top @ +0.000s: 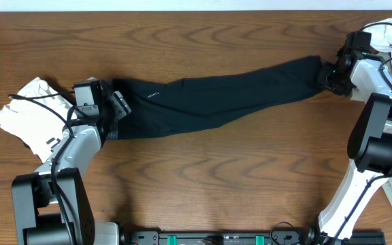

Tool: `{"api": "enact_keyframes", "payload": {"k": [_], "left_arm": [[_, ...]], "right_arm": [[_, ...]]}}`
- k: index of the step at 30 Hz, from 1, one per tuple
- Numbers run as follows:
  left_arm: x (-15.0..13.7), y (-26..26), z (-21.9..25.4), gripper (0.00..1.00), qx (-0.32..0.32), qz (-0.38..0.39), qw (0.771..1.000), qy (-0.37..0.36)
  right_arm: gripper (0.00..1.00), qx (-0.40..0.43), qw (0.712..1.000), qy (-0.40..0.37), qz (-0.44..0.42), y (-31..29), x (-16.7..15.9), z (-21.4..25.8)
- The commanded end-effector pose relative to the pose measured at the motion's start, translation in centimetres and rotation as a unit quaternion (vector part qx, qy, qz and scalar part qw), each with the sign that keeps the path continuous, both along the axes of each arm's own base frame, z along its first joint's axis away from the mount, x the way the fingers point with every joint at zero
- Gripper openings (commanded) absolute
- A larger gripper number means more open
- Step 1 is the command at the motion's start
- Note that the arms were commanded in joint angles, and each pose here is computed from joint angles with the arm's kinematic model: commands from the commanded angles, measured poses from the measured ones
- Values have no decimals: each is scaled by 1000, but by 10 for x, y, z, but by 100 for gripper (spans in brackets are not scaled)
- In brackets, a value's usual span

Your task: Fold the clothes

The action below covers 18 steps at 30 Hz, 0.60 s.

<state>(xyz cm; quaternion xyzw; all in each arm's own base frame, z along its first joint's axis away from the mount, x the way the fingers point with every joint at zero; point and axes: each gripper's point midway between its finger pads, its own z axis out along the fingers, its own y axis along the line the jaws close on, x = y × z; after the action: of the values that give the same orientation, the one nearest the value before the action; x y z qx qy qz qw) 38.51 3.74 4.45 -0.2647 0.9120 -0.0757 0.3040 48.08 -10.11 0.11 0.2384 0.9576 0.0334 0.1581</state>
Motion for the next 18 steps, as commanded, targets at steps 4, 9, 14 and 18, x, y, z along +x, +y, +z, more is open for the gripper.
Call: {"api": "enact_keyframes", "payload": {"k": [4,9,14,18], "left_arm": [[2,0,3,79,-3,2,1000,-1],[-5,-1,-2,79,-5,2,1000,18],[-13,-7,-7,79,-19,-6,999,36],[-12,-10,-6,80,-27,-12,999,33]], "right_arm": [[1,-9,999,33,-10,-5,-12,-17],[1,-38,991,99,-81,-40,-51,-22],[1,-31,978,163,-125,-61,-91,-24],[1,-24,972,186,-144,-73,-108,-24]]}}
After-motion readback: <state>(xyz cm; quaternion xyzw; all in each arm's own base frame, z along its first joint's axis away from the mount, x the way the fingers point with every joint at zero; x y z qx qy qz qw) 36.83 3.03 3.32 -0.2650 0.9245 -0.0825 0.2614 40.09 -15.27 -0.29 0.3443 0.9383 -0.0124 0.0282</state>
